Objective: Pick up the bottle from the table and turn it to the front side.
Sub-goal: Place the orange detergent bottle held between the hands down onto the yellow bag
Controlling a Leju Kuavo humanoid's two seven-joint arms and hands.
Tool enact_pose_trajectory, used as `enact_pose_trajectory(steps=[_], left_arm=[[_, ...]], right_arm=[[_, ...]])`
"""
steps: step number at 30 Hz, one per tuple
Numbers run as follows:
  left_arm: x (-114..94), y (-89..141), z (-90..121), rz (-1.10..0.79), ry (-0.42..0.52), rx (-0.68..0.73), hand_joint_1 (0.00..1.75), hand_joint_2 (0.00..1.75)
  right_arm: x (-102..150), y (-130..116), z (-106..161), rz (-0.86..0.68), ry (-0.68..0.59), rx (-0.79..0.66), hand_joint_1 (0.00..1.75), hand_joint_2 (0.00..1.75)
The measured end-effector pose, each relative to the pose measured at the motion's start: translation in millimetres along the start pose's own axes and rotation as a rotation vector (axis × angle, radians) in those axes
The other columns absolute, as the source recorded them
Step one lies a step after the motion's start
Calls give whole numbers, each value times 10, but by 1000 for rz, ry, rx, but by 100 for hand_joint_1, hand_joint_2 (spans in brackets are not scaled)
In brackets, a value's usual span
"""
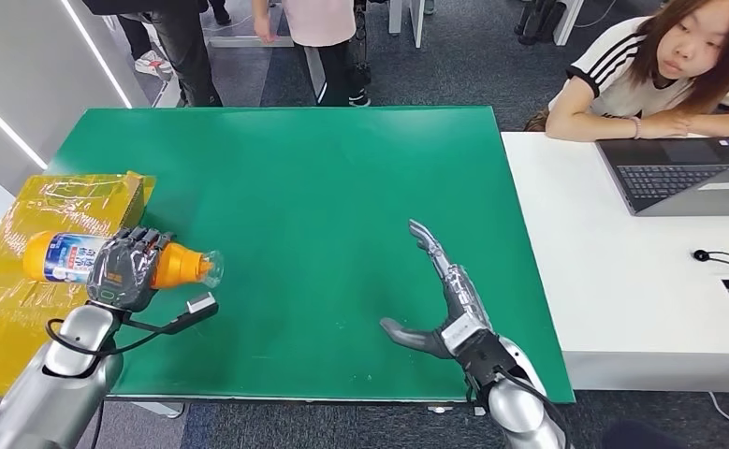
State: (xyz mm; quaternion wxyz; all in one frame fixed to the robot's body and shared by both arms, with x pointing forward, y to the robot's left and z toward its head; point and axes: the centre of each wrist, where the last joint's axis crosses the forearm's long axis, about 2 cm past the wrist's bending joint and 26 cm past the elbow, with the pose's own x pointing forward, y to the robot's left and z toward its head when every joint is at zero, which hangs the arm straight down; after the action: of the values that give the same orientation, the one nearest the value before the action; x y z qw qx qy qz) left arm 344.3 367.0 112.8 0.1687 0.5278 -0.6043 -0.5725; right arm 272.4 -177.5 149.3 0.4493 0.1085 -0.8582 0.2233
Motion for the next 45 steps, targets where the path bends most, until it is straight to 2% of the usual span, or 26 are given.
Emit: enact_pose_trajectory(steps=[3, 5, 15, 22, 26, 27, 30, 31, 39, 45], left_arm=[[-98, -56, -95, -20, 54, -38, 175, 175], [-136, -116, -75, -26, 89, -76, 175, 175], [-321, -411, 441, -27, 205, -285, 175, 175], [-361, -501, 724, -33, 211, -370, 175, 175], [-349, -517, 788, -36, 191, -386, 175, 175], [-348, -517, 789, -39, 187, -387, 145, 175], [-344, -516, 776, -48, 172, -386, 14, 175], [-343, -514, 762, -49, 168, -384, 0, 175], [-307, -481, 557, -43, 152, -345, 0, 175], [-258, -475, 484, -37, 140, -333, 0, 175]], right_arm=[[16, -13, -77, -12, 2, -6, 0, 175], [8, -30, -102, -19, 1, -6, 0, 175], [-117, -46, 135, -45, 32, -13, 0, 175], [-143, -22, 300, -57, 50, -7, 0, 175], [-138, -4, 343, -55, 49, -3, 0, 175], [-137, -3, 346, -54, 49, -2, 0, 175], [-130, 1, 344, -49, 45, 2, 0, 175], [-127, 6, 343, -47, 44, 4, 0, 175], [-77, 45, 310, -30, 42, 1, 0, 175], [-64, 50, 301, -28, 41, -2, 0, 175]])
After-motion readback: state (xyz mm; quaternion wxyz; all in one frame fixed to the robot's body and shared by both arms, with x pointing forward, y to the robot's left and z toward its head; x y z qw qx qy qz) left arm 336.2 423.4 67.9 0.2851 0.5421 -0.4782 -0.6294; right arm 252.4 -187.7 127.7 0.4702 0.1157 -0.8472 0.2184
